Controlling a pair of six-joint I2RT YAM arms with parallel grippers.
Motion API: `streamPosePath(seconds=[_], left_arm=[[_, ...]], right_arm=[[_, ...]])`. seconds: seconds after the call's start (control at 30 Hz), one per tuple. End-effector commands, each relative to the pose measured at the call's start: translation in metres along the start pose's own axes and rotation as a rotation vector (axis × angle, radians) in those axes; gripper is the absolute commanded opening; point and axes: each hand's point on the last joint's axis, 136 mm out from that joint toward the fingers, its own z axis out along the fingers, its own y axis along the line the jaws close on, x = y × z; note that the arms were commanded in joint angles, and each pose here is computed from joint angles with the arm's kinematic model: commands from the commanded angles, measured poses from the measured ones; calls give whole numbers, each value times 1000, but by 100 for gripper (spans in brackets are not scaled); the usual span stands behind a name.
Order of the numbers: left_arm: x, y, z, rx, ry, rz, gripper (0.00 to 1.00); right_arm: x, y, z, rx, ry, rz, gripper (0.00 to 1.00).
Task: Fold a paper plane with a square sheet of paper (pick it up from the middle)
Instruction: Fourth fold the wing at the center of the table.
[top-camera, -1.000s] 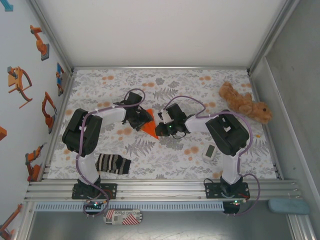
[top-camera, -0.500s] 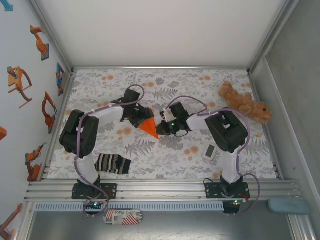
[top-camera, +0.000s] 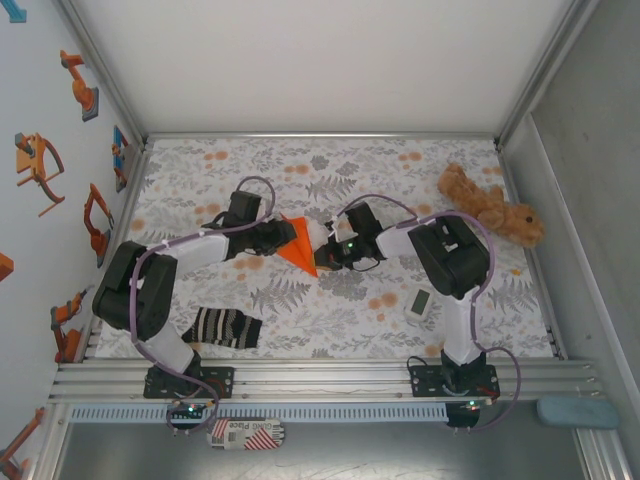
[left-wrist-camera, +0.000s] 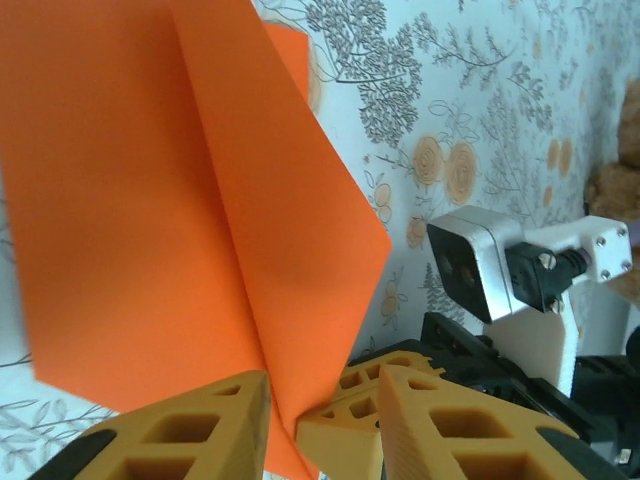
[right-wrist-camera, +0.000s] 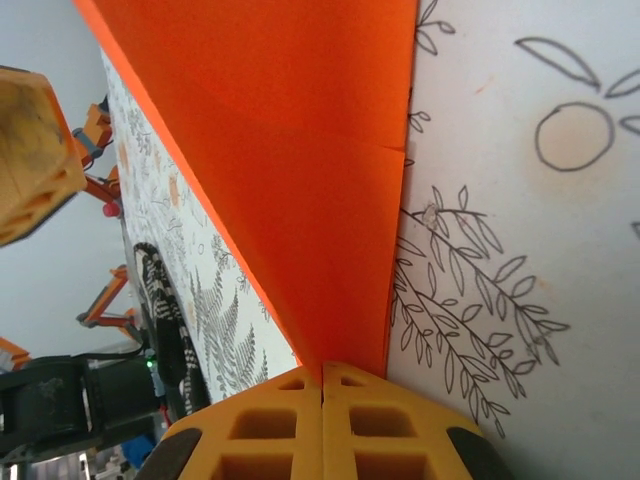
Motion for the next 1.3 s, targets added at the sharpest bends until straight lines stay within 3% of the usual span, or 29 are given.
streamPosePath(seconds=[0.0, 0.43, 0.77, 1.07, 1.27], left_arm=[[0, -21, 7, 126, -2, 66, 27], [3, -20, 38, 205, 60, 26, 13], [7, -7, 48, 175, 79, 0, 12], [6, -4, 52, 154, 84, -11, 12], [6, 1, 53, 125, 83, -18, 11]], right_arm=[[6, -18, 9, 24, 22, 62, 0], [8, -24, 8, 44, 27, 80, 0], [11, -32, 6, 82, 36, 87, 0], [13, -36, 4, 109, 37, 86, 8], [14, -42, 4, 136, 38, 86, 7]])
